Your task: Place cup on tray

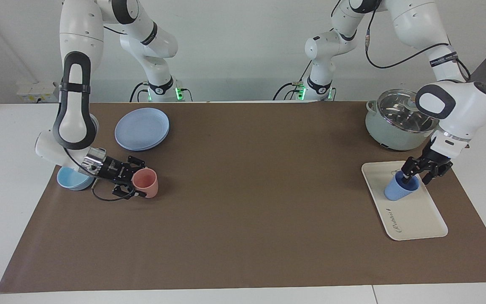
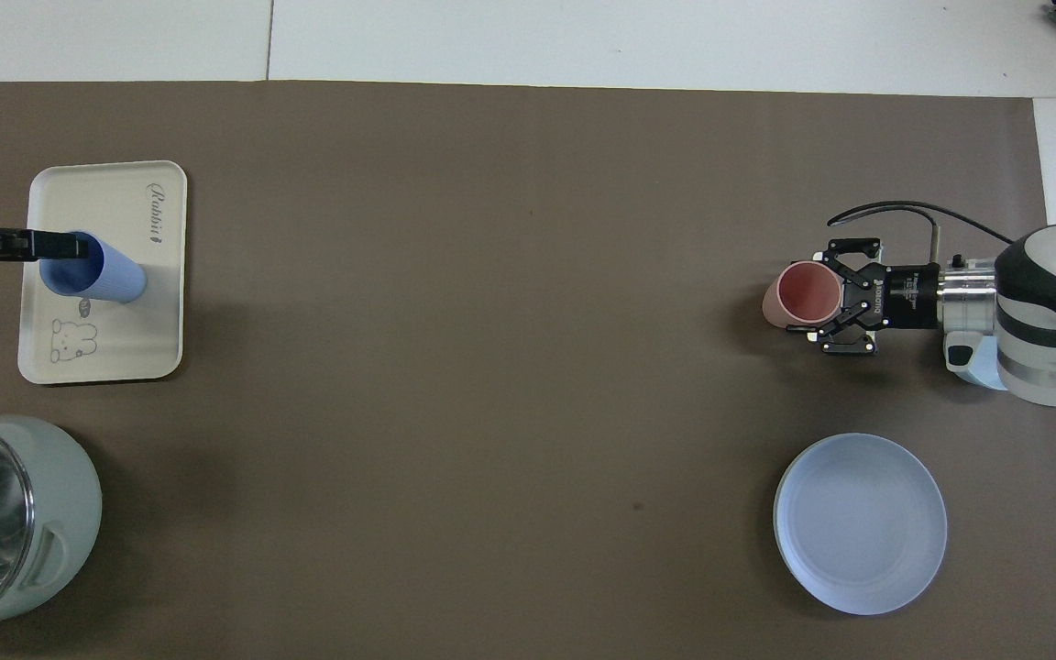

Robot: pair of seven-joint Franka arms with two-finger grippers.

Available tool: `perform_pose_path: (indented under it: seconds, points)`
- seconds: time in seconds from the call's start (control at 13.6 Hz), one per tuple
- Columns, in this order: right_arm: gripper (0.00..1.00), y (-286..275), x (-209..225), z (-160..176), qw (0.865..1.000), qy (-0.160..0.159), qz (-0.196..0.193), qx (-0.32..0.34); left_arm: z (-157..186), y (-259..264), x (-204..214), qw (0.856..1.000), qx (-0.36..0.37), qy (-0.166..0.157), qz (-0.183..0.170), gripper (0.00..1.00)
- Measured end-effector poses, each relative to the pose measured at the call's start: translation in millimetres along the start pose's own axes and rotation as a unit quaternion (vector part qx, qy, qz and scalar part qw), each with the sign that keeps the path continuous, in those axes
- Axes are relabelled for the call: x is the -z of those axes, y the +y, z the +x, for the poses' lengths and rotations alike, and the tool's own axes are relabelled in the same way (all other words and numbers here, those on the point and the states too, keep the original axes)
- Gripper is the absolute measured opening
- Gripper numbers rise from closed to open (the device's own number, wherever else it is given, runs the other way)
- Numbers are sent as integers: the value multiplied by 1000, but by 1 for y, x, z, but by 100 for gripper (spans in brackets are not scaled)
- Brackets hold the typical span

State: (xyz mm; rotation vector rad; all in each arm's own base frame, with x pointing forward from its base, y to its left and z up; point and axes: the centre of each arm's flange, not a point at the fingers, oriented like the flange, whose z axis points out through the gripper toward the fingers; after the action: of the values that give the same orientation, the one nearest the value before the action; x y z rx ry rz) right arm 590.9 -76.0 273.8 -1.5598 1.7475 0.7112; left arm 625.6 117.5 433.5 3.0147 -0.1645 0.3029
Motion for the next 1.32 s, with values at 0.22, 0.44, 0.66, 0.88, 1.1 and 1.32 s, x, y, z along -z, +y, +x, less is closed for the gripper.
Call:
perform_pose_path:
  seconds: [0.22,0.44,0.66,0.88,1.1,1.32]
  points:
    - [99,-2,9,8,999,41,1,17,9,53,53,998,-32,-46,26,100]
    - [100,-5,31,11,994,102,0,50,-1,102,77,995,-57,-82,29,100]
    - [100,-7,62,-8,968,192,-40,155,-15,141,92,992,-59,-107,27,100]
    - [100,-2,89,-47,920,242,-97,292,-27,184,103,991,-45,-122,30,100]
    - [100,12,97,-81,845,212,-174,459,-35,209,120,992,-27,-120,35,100]
    - [100,25,92,-118,771,231,-261,534,-42,209,149,992,-21,-120,36,100]
